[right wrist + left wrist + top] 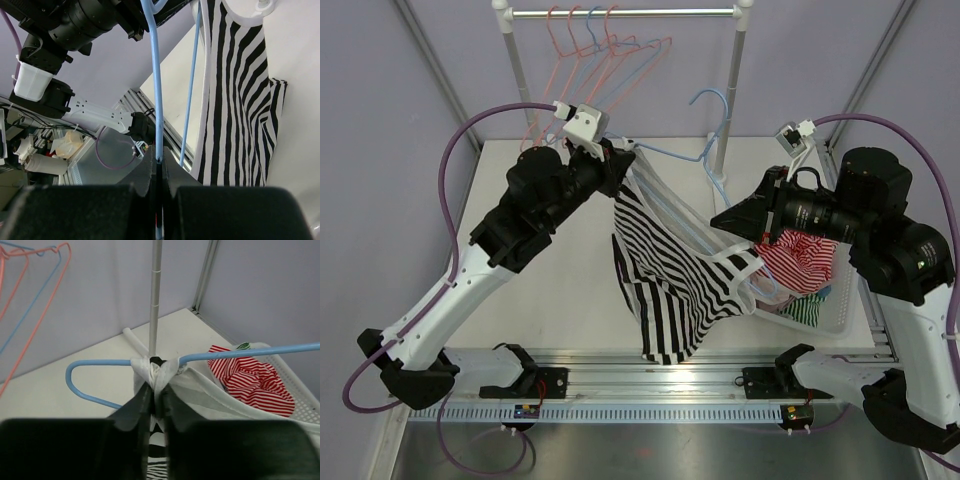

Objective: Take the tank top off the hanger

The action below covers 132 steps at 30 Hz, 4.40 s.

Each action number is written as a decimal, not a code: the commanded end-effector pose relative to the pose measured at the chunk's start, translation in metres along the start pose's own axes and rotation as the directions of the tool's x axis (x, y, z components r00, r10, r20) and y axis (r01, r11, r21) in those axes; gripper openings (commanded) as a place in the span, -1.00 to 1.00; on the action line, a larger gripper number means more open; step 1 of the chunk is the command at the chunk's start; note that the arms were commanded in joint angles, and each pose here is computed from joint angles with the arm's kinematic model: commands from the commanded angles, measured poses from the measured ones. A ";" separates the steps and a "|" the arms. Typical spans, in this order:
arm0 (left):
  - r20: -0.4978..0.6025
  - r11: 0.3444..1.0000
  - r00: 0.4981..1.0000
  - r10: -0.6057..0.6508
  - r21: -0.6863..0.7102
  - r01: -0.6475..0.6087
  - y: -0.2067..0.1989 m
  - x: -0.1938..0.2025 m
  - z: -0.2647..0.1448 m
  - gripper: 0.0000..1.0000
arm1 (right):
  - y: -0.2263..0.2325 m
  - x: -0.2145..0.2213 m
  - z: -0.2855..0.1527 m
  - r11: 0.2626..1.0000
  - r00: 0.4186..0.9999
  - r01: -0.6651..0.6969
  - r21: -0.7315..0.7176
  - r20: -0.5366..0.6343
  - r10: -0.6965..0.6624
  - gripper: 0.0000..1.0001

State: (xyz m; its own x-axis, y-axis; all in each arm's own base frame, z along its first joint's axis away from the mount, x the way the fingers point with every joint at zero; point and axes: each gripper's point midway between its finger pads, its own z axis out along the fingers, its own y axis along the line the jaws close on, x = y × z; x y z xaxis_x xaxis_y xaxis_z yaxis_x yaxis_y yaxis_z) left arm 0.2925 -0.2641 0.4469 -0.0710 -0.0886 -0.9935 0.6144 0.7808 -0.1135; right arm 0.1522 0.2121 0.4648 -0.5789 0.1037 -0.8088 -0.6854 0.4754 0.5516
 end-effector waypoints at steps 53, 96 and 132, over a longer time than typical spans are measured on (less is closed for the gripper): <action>-0.306 0.934 0.900 -0.310 -0.273 0.229 0.050 0.154 -0.111 -0.50 | -0.190 -0.074 0.056 0.743 0.924 -0.046 0.668 0.311 -0.223 -1.00; -0.398 0.949 0.870 -0.290 -0.238 0.207 0.033 0.204 -0.095 0.98 | -0.197 -0.125 0.067 0.801 0.975 0.058 0.596 0.140 -0.175 0.99; -0.677 0.975 0.711 -0.191 -0.212 0.060 -0.047 0.361 -0.042 -1.00 | -0.031 0.004 -0.084 0.930 0.918 0.187 0.317 0.280 -0.280 0.99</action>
State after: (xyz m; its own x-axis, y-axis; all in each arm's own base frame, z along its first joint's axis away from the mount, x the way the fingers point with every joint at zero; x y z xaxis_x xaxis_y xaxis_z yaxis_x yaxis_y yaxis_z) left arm 0.1956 -0.2958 0.0313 -0.7567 0.3158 -0.5723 0.4390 0.8943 -0.0869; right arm 0.1380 0.1355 0.4494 -0.2674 0.1928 -0.9441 -0.6326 0.7039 0.3229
